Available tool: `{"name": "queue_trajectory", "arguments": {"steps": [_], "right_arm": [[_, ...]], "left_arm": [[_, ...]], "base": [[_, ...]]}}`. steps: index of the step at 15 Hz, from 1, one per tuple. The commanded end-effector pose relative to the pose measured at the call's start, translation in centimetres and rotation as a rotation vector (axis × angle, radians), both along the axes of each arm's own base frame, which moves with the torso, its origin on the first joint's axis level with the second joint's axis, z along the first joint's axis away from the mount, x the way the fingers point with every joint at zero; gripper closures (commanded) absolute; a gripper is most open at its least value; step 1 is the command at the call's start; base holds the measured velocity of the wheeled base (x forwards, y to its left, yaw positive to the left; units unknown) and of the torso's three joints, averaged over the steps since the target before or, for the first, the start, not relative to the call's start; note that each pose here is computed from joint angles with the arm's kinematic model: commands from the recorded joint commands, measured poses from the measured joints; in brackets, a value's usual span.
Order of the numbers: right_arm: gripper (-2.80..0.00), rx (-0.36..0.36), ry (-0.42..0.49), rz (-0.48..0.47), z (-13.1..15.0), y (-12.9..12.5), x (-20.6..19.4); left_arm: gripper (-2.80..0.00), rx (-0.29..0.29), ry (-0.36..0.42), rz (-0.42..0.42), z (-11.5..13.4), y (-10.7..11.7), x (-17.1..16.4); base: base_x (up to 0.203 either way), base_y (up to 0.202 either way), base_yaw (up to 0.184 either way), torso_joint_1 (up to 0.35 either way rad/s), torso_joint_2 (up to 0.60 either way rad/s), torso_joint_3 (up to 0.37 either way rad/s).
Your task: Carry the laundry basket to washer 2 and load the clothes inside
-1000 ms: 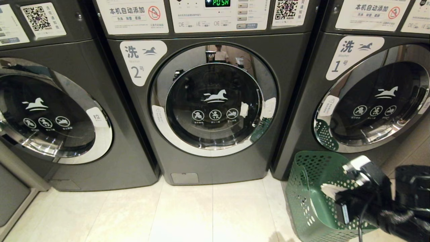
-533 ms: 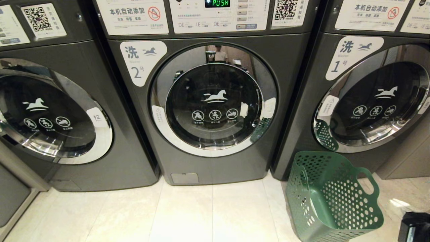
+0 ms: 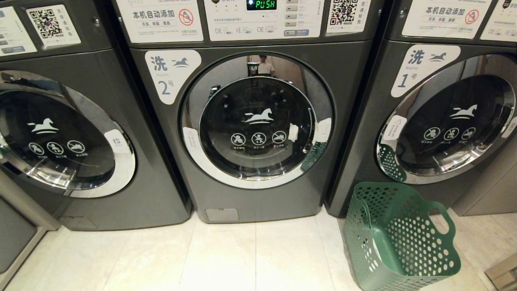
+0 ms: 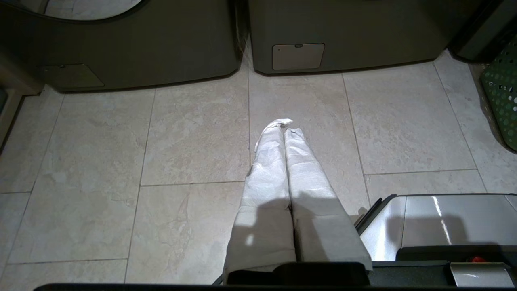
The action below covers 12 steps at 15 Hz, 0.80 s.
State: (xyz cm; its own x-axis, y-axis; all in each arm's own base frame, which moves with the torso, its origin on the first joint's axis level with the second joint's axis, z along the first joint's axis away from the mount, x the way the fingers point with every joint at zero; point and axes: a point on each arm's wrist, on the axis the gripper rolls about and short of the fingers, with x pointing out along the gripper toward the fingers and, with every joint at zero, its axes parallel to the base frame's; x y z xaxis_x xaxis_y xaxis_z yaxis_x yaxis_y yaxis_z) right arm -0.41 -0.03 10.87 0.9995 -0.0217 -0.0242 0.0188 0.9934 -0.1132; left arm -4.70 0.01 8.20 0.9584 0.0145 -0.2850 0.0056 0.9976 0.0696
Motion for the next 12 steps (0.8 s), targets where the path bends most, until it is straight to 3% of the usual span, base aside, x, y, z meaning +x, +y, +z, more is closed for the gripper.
{"name": "queue_trajectory", "arguments": {"steps": [1,3,4,5,6,7,9,10,12], "right_arm": [[0.0,0.005,-0.007,0.025,-2.5,0.1,-2.7],[0.0,0.01,0.119,0.051,-3.2,0.1,-2.7],[0.0,0.003,0.117,0.053,-3.3,0.1,-2.7],[0.0,-0.004,0.1,0.054,-3.4,0.1,-2.5],[0.0,-0.008,0.027,0.053,-3.2,0.1,-2.2],[0.0,-0.011,-0.045,0.05,-2.9,0.1,-2.0],[0.0,-0.013,-0.077,0.048,-2.8,0.1,-1.9],[0.0,-0.017,-0.093,0.047,-2.6,0.1,-1.9],[0.0,-0.016,-0.078,0.043,-2.8,0.1,-1.9]], "left_arm": [[0.0,0.0,0.003,0.002,-0.1,0.0,0.0],[0.0,0.0,-0.001,0.005,-0.1,0.0,0.0],[0.0,-0.003,-0.002,0.006,-0.1,0.0,0.1],[0.0,-0.002,-0.004,0.008,-0.2,0.0,0.2],[0.0,0.002,-0.051,0.007,-0.1,0.0,0.5],[0.0,0.004,-0.117,0.006,-0.1,0.0,1.1],[0.0,-0.001,-0.307,-0.006,-0.2,0.0,2.3],[0.0,-0.001,-0.366,-0.017,-0.3,0.0,2.6],[0.0,0.003,-0.349,-0.02,-0.7,0.0,2.7]], "base": [[0.0,0.0,0.0,0.0,0.0,0.0],[0.0,0.0,0.0,0.0,0.0,0.0],[0.0,0.0,0.0,0.0,0.0,0.0],[0.0,0.0,0.0,0.0,0.0,0.0],[0.0,0.0,0.0,0.0,0.0,0.0],[0.0,0.0,0.0,0.0,0.0,0.0],[0.0,0.0,0.0,0.0,0.0,0.0],[0.0,0.0,0.0,0.0,0.0,0.0],[0.0,0.0,0.0,0.0,0.0,0.0]]}}
